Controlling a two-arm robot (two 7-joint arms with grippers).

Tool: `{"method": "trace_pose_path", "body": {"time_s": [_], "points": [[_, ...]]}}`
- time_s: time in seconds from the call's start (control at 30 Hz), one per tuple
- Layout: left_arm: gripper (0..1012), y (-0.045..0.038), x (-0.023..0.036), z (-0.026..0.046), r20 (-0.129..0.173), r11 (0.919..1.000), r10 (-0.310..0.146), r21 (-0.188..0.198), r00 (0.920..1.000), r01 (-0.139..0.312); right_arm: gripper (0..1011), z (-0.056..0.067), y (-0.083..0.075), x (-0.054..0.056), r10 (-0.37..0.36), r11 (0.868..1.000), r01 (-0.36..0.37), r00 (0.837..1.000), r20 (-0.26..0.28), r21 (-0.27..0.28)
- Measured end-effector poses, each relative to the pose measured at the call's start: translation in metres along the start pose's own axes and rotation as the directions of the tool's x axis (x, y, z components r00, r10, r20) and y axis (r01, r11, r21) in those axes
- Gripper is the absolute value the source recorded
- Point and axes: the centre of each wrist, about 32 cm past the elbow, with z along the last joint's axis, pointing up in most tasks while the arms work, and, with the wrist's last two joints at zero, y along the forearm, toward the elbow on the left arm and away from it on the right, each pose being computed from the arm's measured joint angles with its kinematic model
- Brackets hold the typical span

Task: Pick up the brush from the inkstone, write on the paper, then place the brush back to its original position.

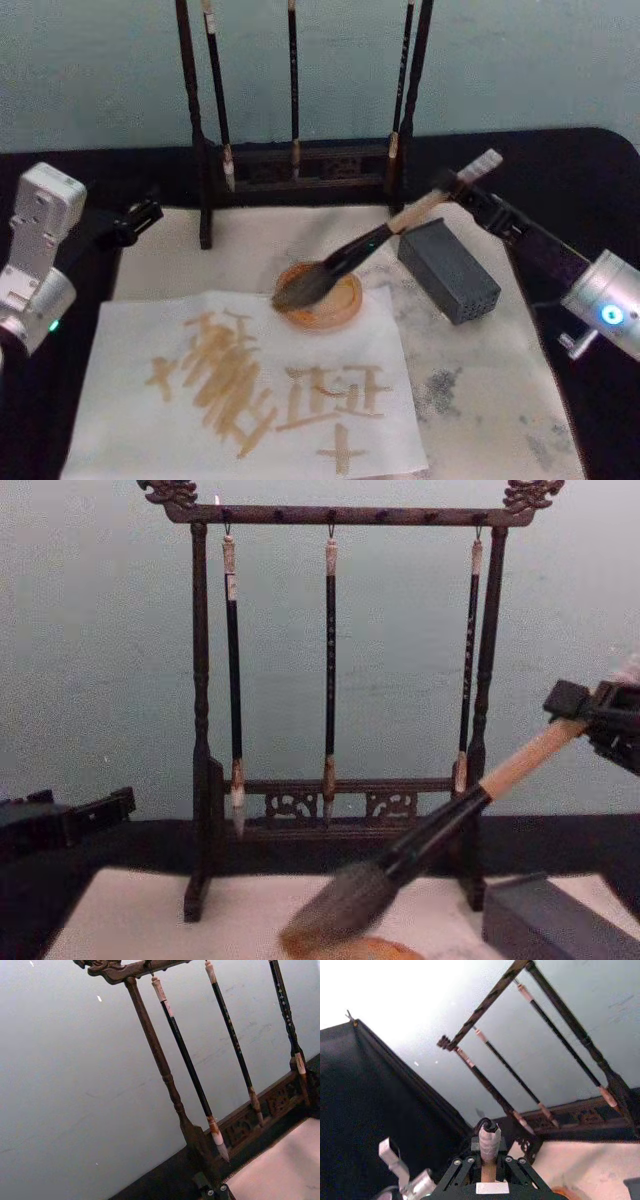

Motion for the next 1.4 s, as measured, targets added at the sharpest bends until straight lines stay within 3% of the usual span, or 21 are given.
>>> {"method": "trace_pose_path", "body": {"time_s": [0.7,1.4], "points": [[1002,0.0000,0.0000,0.0000,0.000,1.0000,0.000,0.000,1.0000,0.000,176,0.006,0.020,0.032,-0.094,0.992,0.099,0.994,-0.061,0.080],[1002,0.0000,0.0000,0.0000,0.000,1.0000,0.000,0.000,1.0000,0.000,176,0.002,0.024,0.067,-0.204,0.976,0.211,0.973,-0.107,0.059]]}}
